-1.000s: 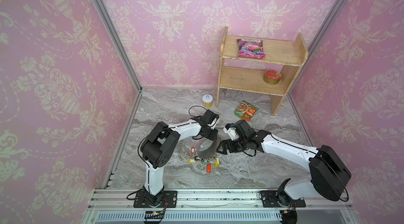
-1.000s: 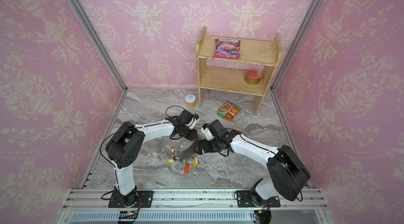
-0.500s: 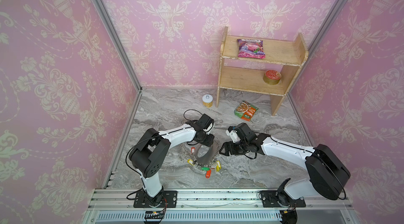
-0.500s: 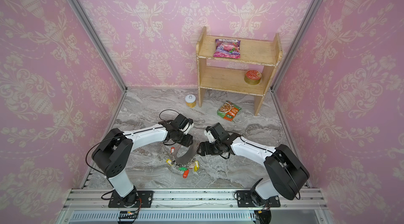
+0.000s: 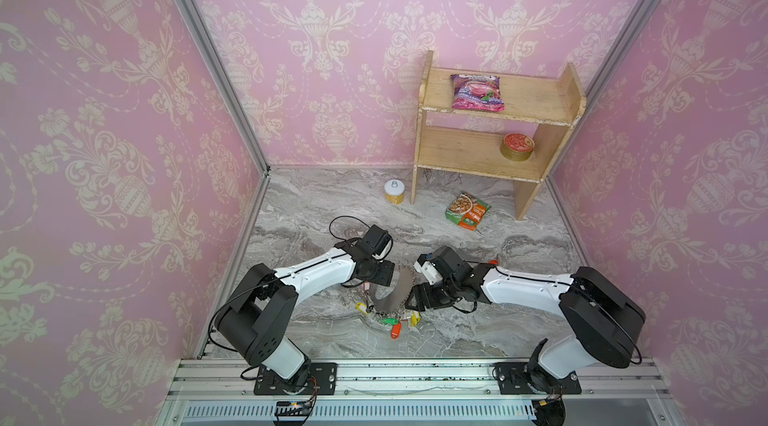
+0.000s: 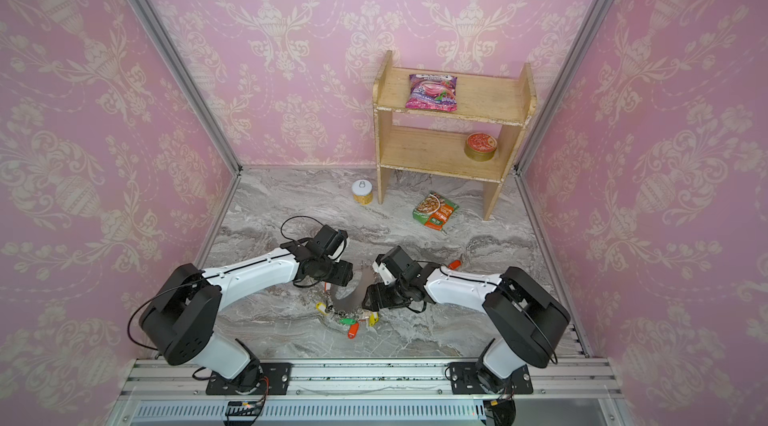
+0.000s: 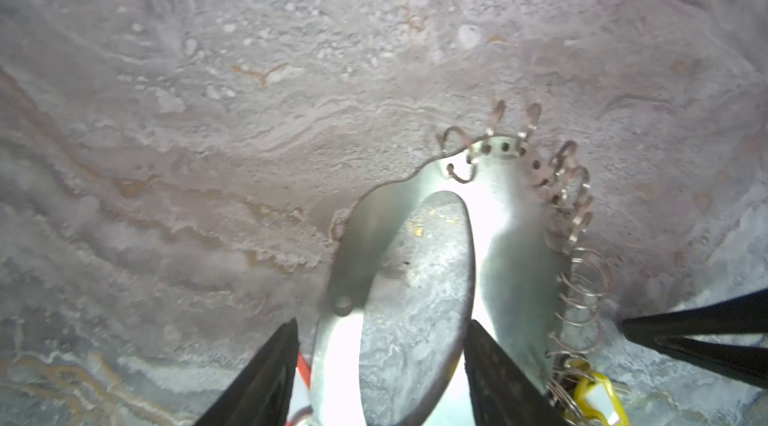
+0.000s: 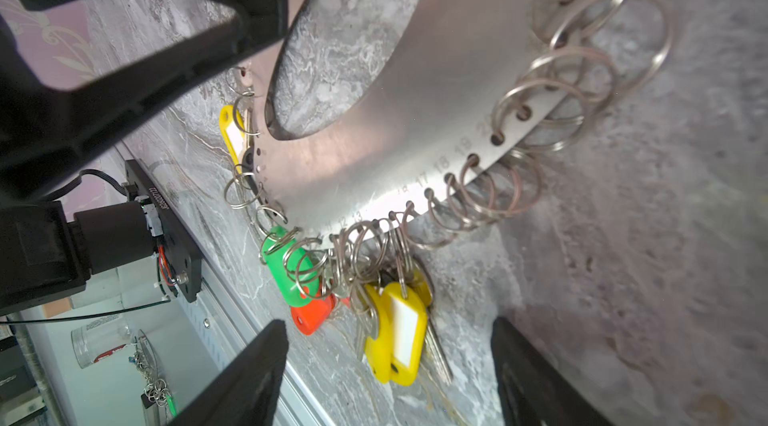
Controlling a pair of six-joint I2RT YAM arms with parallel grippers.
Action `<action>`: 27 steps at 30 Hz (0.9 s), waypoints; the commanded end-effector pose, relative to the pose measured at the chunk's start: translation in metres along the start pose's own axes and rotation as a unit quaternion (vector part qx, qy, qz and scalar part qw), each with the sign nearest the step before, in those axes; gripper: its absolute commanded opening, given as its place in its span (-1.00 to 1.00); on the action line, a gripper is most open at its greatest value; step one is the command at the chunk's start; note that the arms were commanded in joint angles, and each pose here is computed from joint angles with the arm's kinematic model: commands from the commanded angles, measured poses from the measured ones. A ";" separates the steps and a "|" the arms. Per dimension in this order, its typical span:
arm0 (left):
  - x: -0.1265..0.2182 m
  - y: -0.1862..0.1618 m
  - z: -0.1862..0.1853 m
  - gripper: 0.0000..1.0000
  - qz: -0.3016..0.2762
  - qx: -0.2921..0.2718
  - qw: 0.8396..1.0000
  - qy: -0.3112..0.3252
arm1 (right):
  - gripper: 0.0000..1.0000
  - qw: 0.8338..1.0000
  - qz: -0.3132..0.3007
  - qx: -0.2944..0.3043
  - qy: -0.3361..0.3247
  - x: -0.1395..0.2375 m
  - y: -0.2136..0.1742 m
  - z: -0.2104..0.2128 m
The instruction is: Put the keys on the keyring
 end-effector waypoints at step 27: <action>0.012 0.002 0.002 0.28 -0.034 0.018 0.999 -0.011 | 0.19 0.997 -0.064 -0.043 -0.017 0.030 0.004 0.022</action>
Point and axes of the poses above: each gripper's point midway between its finger pads, its own x axis back along the fingers, its own z axis along the line the jaws close on, y = z × x, the point moved 5 cm from there along x, back along the fingers, and after that the axes turned 13 degrees about -x, right-handed, at the moved point
